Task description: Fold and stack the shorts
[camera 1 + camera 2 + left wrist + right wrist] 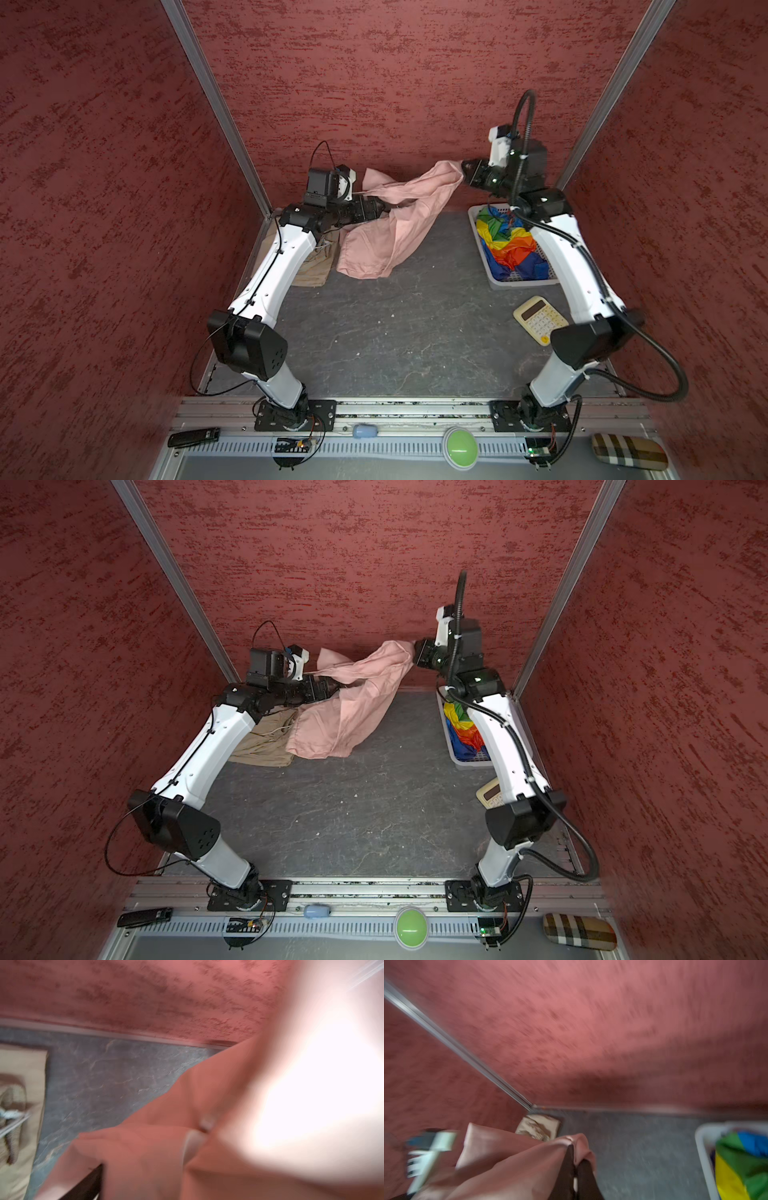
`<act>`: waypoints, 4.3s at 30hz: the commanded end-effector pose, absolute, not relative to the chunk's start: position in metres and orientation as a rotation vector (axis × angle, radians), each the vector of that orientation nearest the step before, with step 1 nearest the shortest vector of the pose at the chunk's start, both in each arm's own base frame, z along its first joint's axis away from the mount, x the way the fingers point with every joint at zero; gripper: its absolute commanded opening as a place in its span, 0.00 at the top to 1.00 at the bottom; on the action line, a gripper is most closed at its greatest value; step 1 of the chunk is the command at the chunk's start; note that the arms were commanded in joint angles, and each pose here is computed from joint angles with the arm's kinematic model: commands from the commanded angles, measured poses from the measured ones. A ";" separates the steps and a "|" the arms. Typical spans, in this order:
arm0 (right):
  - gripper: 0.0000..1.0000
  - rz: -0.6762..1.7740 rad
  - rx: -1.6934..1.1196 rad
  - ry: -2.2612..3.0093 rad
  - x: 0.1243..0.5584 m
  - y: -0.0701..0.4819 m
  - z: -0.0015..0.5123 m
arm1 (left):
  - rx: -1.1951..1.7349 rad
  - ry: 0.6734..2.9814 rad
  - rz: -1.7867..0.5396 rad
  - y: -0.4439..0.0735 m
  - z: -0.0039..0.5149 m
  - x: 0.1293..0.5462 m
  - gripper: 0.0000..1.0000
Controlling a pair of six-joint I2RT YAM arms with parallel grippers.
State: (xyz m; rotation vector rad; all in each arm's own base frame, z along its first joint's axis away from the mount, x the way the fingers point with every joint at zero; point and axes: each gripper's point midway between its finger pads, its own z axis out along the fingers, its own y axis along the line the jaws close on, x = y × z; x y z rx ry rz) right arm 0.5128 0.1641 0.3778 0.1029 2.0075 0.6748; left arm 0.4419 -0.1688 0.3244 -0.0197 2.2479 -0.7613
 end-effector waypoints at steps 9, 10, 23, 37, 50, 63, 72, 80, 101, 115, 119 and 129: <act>0.01 0.597 -0.027 2.353 0.448 0.213 0.232 | -0.353 2.282 -0.956 -0.107 0.280 0.441 0.00; 0.01 0.581 -0.077 2.376 0.438 0.229 0.223 | -0.371 2.277 -0.973 -0.105 0.277 0.441 0.01; 0.01 0.209 -0.608 2.523 0.382 0.387 0.117 | -0.801 2.170 -1.261 -0.049 0.220 0.405 0.01; 1.00 0.063 -0.356 2.294 0.430 0.298 0.261 | -0.764 2.226 -1.287 -0.073 0.210 0.407 0.01; 0.95 -0.083 -0.050 2.428 0.325 0.098 0.189 | -0.661 2.316 -1.330 -0.124 0.198 0.416 0.01; 0.01 0.216 0.066 2.335 0.379 0.140 0.236 | -0.681 2.444 -1.331 -0.154 0.154 0.416 0.00; 0.01 0.329 -0.069 2.483 0.464 0.219 0.155 | -0.749 2.448 -1.352 -0.160 0.140 0.413 0.01; 0.07 0.224 -0.100 2.590 0.493 0.231 0.083 | -0.823 2.433 -1.413 -0.185 0.120 0.435 0.01; 1.00 -0.037 0.115 2.553 0.413 0.091 0.101 | -0.444 2.769 -0.617 -0.125 0.094 0.439 0.01; 0.22 0.211 0.128 2.460 0.418 0.118 0.153 | -0.252 2.936 -0.218 -0.101 0.049 0.451 0.10; 0.01 0.332 0.073 2.419 0.440 0.156 0.173 | -0.247 2.969 -0.249 -0.105 0.034 0.450 0.22; 0.01 0.325 -0.335 2.415 0.514 0.302 0.163 | -0.261 3.005 -0.352 -0.120 0.014 0.442 0.80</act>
